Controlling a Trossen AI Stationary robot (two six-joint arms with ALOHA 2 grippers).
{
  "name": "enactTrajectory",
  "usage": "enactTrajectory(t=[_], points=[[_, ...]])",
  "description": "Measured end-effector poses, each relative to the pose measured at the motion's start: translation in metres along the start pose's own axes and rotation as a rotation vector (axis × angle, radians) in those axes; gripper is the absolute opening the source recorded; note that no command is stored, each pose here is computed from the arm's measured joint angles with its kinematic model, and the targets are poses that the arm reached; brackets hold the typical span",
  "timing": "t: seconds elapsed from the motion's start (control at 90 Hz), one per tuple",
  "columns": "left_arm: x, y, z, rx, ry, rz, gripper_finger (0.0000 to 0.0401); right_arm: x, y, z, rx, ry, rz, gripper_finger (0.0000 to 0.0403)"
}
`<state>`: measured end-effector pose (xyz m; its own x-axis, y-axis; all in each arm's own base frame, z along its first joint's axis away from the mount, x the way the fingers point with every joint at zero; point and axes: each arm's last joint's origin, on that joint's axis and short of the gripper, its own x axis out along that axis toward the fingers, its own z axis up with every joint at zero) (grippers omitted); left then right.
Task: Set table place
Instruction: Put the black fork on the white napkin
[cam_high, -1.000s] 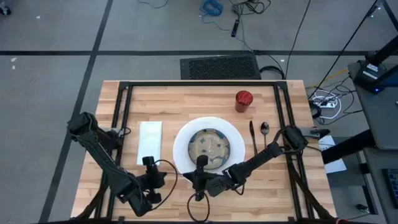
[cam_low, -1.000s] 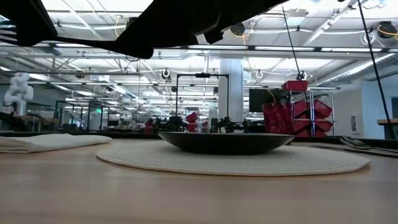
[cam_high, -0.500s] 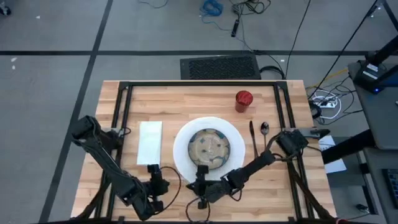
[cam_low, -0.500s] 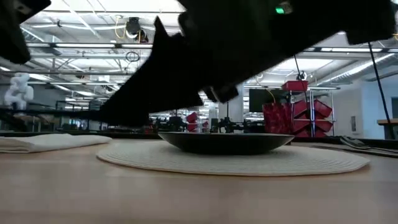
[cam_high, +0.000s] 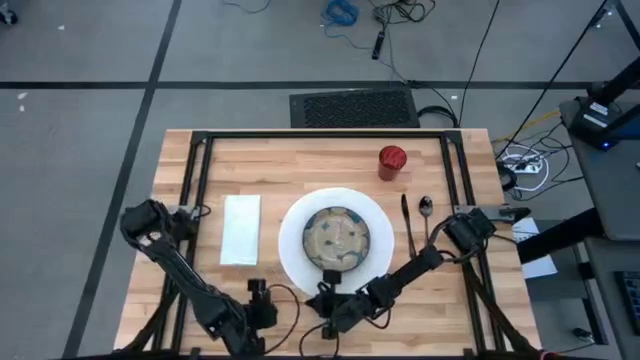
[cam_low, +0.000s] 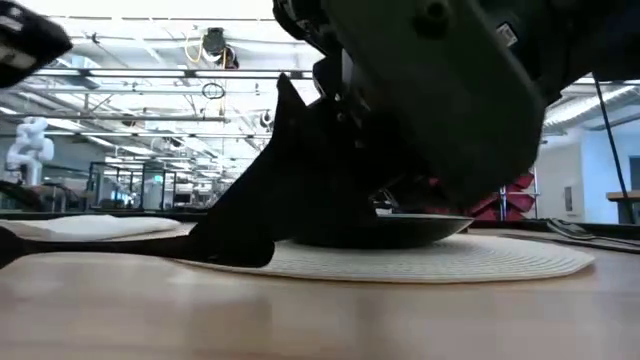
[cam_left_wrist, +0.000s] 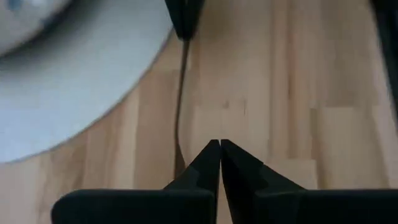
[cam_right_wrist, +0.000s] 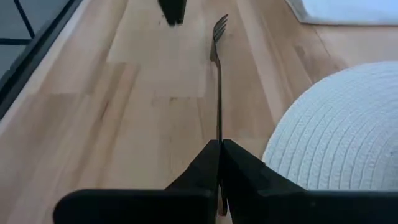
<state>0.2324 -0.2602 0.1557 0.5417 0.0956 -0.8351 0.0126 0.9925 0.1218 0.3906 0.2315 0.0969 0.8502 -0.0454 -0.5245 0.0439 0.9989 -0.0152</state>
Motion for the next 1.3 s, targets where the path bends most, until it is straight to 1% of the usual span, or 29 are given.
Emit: enactTrajectory(t=[0.156,0.222,0.311,0.444,0.522,0.6,0.7,0.8,0.922,1.033,1.122,1.233,1.3], points=[[-0.001,0.0,0.001,0.001,-0.001,0.003,0.0001,0.0,-0.001,-0.003,0.009,0.027,-0.01,0.0],[-0.002,0.002,0.004,-0.002,-0.003,0.003,0.0007,0.0,-0.001,-0.004,0.015,0.035,-0.014,0.0],[-0.002,0.006,0.007,-0.006,0.006,0.017,0.0033,0.0,-0.001,-0.004,0.015,0.035,-0.015,0.0],[0.003,0.014,0.012,-0.031,0.018,0.038,0.0093,0.0,-0.001,-0.004,0.016,0.036,-0.016,0.0],[0.006,0.018,0.014,-0.039,0.057,0.009,0.0119,0.0,-0.001,-0.004,0.018,0.036,-0.016,0.0],[0.008,0.021,0.016,-0.036,0.085,-0.004,0.0133,0.0,-0.001,-0.004,0.018,0.036,-0.016,0.0],[0.01,0.024,0.015,-0.037,0.117,-0.022,0.0136,0.0,-0.001,-0.004,0.018,0.037,-0.016,0.0],[0.015,0.028,0.01,-0.042,0.168,-0.035,0.0137,-0.001,0.0,-0.004,0.014,0.037,-0.014,0.0],[0.019,0.032,0.005,-0.038,0.183,-0.026,0.0136,-0.001,0.0,-0.004,0.014,0.038,-0.014,0.0],[0.022,0.034,-0.001,-0.03,0.195,-0.014,0.0124,-0.001,0.0,-0.004,0.011,0.038,-0.014,0.0],[0.023,0.035,-0.004,-0.03,0.196,-0.012,0.0094,-0.001,0.0,-0.004,0.011,0.038,-0.013,0.0],[0.024,0.036,-0.006,-0.018,0.193,0.0,0.0028,-0.001,0.0,-0.005,0.01,0.043,-0.007,0.0],[0.024,0.037,-0.007,-0.004,0.184,0.015,0.0012,-0.001,-0.001,-0.005,0.01,0.045,-0.007,0.0001]])
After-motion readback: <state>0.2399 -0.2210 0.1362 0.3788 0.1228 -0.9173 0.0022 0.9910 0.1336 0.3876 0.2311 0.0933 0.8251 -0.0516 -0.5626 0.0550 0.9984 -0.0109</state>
